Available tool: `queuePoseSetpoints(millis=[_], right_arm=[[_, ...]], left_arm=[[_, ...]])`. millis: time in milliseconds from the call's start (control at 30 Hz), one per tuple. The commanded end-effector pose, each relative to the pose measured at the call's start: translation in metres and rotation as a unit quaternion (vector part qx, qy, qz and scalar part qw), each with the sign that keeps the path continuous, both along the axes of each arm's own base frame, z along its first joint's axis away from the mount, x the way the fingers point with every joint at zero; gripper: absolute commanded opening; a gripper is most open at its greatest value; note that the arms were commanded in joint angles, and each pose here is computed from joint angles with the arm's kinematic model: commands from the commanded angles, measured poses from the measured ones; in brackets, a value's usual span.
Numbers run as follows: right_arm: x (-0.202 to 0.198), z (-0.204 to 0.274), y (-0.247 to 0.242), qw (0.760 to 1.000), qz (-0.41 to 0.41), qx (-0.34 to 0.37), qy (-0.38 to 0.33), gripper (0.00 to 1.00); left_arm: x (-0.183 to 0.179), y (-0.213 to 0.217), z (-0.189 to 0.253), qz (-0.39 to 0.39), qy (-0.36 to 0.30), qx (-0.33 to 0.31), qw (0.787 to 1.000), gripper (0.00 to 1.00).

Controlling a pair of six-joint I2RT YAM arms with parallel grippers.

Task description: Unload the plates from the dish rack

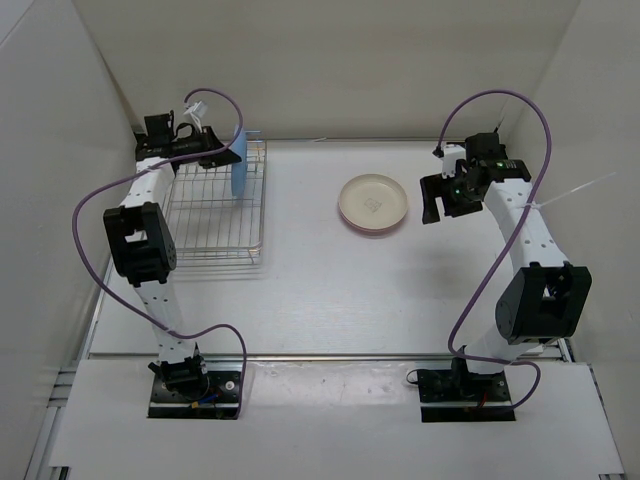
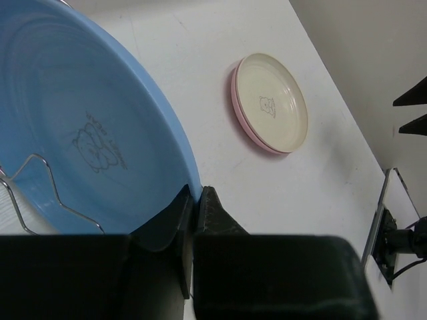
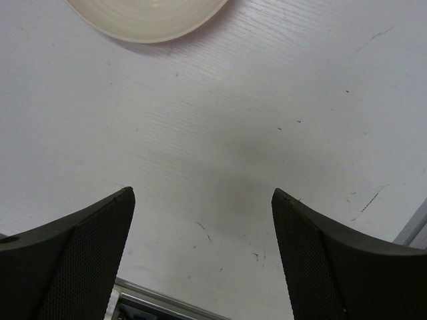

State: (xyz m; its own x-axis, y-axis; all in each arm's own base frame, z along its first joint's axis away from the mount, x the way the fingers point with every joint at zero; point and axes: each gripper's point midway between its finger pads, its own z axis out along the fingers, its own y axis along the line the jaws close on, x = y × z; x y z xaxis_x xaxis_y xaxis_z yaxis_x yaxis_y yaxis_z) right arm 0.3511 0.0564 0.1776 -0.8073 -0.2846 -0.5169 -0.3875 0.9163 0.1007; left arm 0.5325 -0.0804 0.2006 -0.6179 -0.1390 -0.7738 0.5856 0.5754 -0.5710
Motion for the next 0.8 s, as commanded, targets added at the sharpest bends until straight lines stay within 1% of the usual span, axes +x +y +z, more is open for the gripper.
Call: queuePoseSetpoints(millis=[0, 67, 167, 300, 500, 533, 633, 667, 700, 733, 767], right_arm=[[0.003, 0.005, 0.004, 1.000, 0.002, 0.003, -0.011, 0.86], [0.001, 0.002, 0.004, 1.000, 0.002, 0.003, -0.006, 0.86], [0.000, -0.002, 0.004, 1.000, 0.002, 0.003, -0.002, 0.86], [0.000, -0.002, 0.002, 1.000, 0.004, -0.003, -0.003, 0.86], [0.009, 0.005, 0.004, 1.000, 0.006, 0.001, -0.012, 0.86], [0.009, 0.005, 0.004, 1.000, 0.006, 0.001, -0.012, 0.86], [0.011, 0.011, 0.004, 1.000, 0.006, 0.002, -0.019, 0.86], [0.010, 0.014, 0.006, 1.000, 0.005, 0.009, -0.018, 0.86], [0.012, 0.018, 0.006, 1.000, 0.005, 0.010, -0.023, 0.86], [0.014, 0.028, 0.010, 0.999, 0.010, 0.018, -0.031, 0.86], [0.015, 0.035, 0.011, 0.999, 0.012, 0.022, -0.037, 0.86]], left_arm=[[-0.003, 0.005, 0.047, -0.003, -0.049, -0.006, 0.999, 0.11], [-0.002, 0.005, 0.052, -0.003, -0.055, -0.005, 0.998, 0.11], [-0.014, 0.000, 0.066, -0.020, -0.050, -0.018, 0.998, 0.11], [-0.033, -0.004, 0.102, -0.034, -0.077, -0.016, 0.996, 0.11], [-0.079, -0.010, 0.169, -0.058, -0.135, -0.005, 0.989, 0.11], [-0.095, -0.013, 0.182, -0.067, -0.142, -0.001, 0.988, 0.11], [-0.117, -0.015, 0.214, -0.068, -0.183, 0.024, 0.980, 0.11], [-0.135, -0.016, 0.230, -0.067, -0.197, 0.037, 0.977, 0.11], [-0.143, -0.019, 0.236, -0.068, -0.210, 0.053, 0.974, 0.11], [-0.145, -0.017, 0.237, -0.049, -0.215, 0.084, 0.972, 0.11], [-0.158, -0.030, 0.248, -0.065, -0.263, 0.127, 0.954, 0.11]])
